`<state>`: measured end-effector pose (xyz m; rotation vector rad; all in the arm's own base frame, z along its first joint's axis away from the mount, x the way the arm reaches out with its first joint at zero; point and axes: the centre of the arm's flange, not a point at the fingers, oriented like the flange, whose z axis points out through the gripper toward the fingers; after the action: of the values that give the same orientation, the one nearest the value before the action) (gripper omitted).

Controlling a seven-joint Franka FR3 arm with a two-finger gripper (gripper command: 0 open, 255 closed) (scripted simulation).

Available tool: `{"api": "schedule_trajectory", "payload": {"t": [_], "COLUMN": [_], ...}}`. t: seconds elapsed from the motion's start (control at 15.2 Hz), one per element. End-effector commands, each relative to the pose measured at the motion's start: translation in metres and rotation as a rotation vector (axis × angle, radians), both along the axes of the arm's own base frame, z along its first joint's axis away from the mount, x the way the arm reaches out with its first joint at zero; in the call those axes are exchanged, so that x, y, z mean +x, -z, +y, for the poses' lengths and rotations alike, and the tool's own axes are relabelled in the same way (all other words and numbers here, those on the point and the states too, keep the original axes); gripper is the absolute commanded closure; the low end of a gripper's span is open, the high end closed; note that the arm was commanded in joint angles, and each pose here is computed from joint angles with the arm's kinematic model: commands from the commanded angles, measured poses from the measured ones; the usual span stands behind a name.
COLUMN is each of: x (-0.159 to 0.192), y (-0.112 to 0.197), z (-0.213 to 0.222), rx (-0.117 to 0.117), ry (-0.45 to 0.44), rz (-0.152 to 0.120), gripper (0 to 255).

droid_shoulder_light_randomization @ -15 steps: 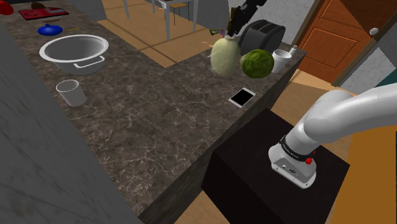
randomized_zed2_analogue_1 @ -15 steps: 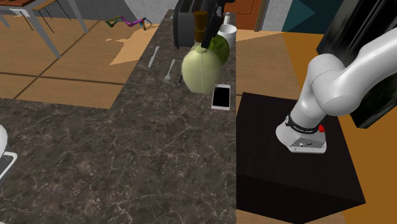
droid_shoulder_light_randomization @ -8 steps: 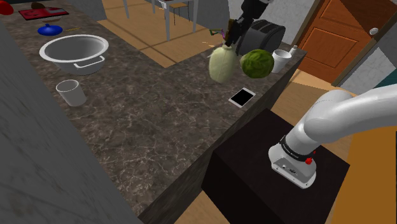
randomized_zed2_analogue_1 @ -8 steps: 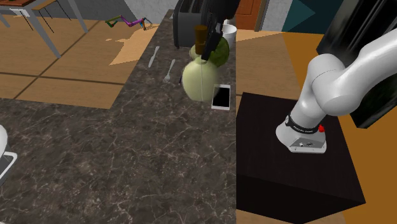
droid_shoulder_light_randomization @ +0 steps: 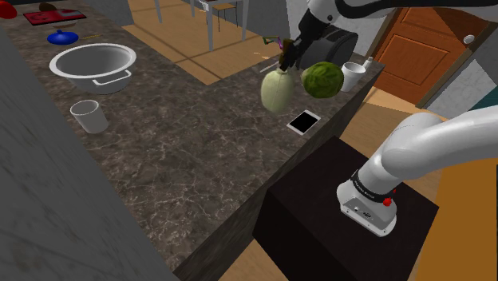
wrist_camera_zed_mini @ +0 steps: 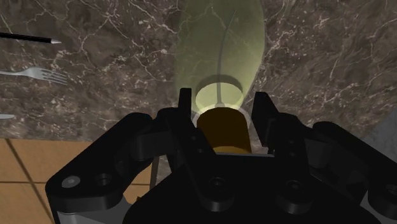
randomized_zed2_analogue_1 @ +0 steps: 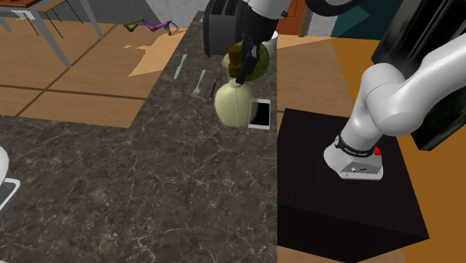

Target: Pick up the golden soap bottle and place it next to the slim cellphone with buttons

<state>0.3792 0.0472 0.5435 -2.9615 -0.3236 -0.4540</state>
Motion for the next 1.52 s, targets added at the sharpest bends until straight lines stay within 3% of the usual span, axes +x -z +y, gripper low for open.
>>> {"api": "schedule_trajectory", "payload": {"t": [0.0,1.32,1.45], "x": [0.000,0.000,0.000], "y": [0.009,0.119,0.119], "z": [0.002,0.002,0.002], "rx": [0.000,0.000,0.000], "ry": [0.000,0.000,0.000], "rz": [-0.001,-0.001,-0.001], "gripper": [255,255,255]}}
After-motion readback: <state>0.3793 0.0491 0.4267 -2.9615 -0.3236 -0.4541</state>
